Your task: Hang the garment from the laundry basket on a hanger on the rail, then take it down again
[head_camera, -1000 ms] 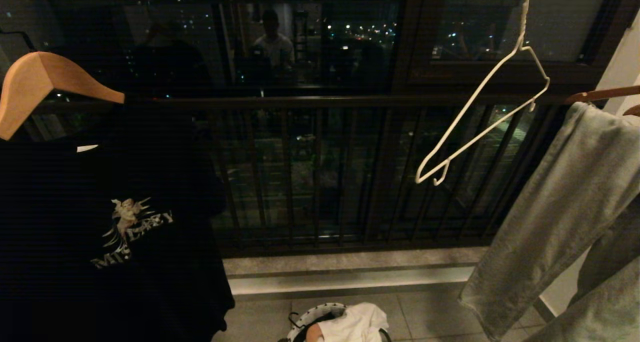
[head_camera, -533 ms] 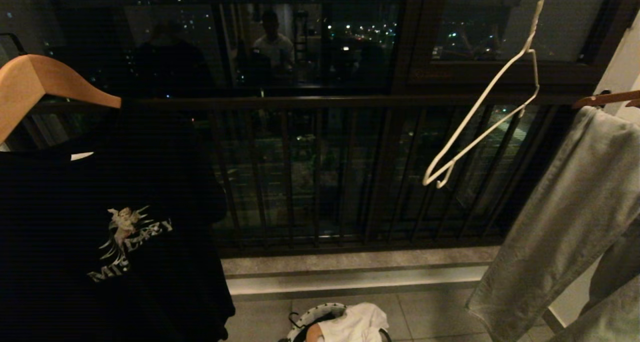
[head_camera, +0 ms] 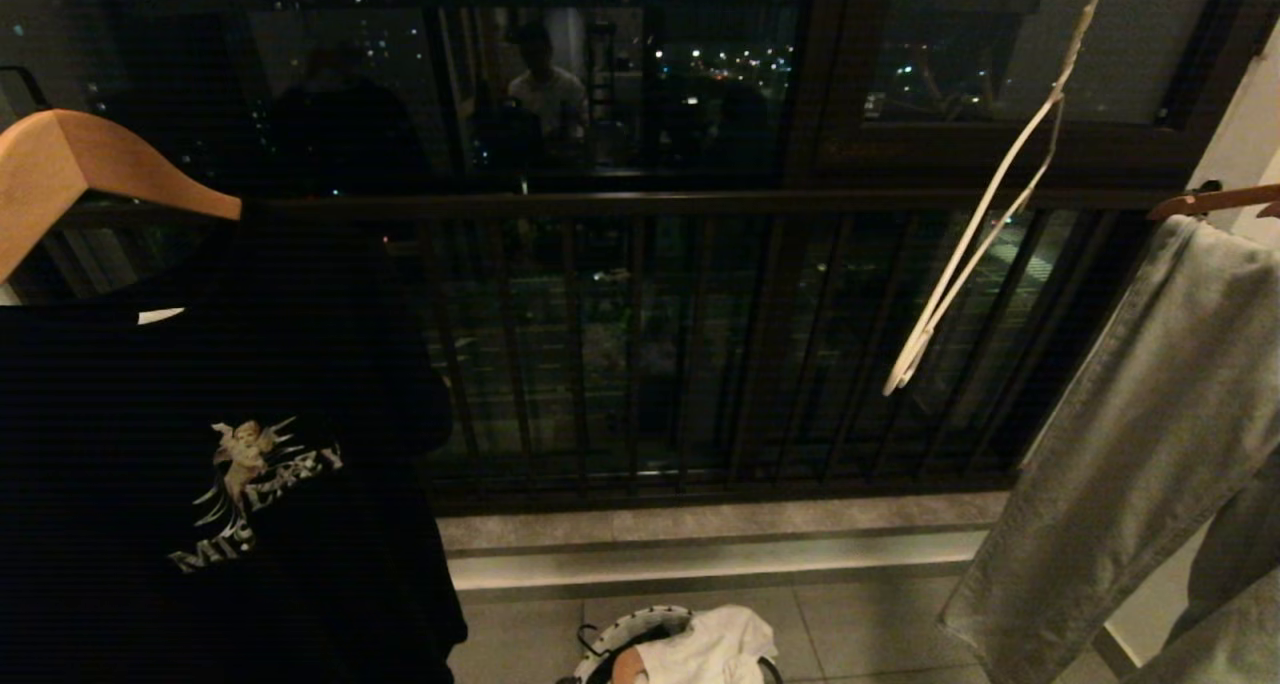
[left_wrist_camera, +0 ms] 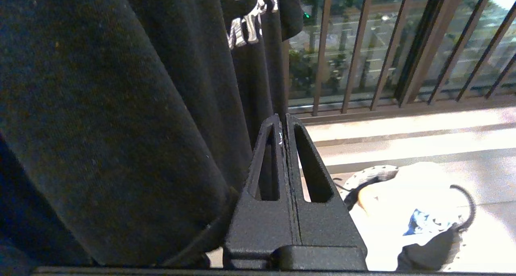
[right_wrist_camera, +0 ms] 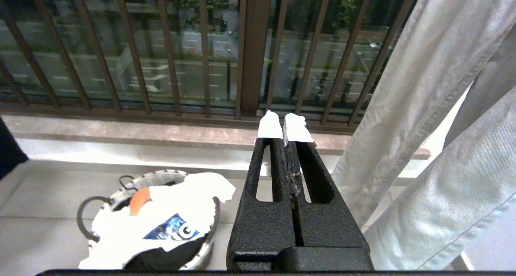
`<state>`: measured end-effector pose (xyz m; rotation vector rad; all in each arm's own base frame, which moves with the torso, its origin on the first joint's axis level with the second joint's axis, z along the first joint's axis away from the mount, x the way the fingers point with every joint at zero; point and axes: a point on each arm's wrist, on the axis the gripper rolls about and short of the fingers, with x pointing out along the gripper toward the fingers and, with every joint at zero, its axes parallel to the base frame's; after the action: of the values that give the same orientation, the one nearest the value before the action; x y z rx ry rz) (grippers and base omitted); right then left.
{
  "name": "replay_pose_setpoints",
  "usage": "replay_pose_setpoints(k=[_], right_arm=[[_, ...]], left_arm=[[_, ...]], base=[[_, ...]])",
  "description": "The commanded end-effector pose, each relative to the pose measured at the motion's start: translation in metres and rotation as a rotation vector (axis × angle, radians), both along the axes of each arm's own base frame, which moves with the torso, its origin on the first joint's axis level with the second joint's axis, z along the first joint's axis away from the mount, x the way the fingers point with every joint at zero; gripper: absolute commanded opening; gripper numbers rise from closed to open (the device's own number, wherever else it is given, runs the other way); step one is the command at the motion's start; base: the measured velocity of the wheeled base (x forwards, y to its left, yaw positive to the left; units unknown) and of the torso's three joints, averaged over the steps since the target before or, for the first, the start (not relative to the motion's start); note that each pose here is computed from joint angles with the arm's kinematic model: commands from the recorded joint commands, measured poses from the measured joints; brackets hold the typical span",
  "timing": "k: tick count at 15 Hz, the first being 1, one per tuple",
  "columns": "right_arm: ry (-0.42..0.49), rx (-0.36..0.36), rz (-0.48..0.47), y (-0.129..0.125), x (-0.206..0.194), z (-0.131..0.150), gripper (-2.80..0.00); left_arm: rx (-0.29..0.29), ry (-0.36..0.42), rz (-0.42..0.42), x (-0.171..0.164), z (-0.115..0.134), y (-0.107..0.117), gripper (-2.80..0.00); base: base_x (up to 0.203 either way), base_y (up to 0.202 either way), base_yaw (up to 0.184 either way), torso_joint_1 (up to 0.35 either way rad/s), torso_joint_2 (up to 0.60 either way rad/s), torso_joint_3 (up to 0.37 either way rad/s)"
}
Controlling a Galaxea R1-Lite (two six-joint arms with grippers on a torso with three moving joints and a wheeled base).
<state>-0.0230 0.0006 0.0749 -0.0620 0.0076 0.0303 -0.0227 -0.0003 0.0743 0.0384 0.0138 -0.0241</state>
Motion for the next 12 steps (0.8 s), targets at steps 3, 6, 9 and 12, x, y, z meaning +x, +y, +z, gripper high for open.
replay_pose_setpoints(k=[3,6,9,12], right_arm=[[0.001,0.005,0.001,0.0000,0.0001,0.0001,-2.80],[-0.001,0.005,0.001,0.0000,0.0000,0.0000,-2.80],[0.001,0.005,0.001,0.0000,0.0001,0.0001,-2.80],[0.001,0.005,0.001,0.0000,0.0001,0.0001,-2.80]], left_arm=[[-0.012,0.000,-0.001,0.0000,-0.0004,0.0000,-2.80],[-0.012,-0.001,0.000,-0.0001,-0.0003,0.0000,-2.80],[-0.012,0.000,0.000,0.0000,-0.0005,0.0000,-2.80],[-0.012,0.000,0.001,0.0000,-0.0005,0.0000,-2.80]], base=[[0.000,0.000,0.000,0.000,0.00,0.000],[0.000,0.000,0.000,0.000,0.00,0.000],[0.000,0.000,0.000,0.000,0.00,0.000],[0.000,0.000,0.000,0.000,0.00,0.000]])
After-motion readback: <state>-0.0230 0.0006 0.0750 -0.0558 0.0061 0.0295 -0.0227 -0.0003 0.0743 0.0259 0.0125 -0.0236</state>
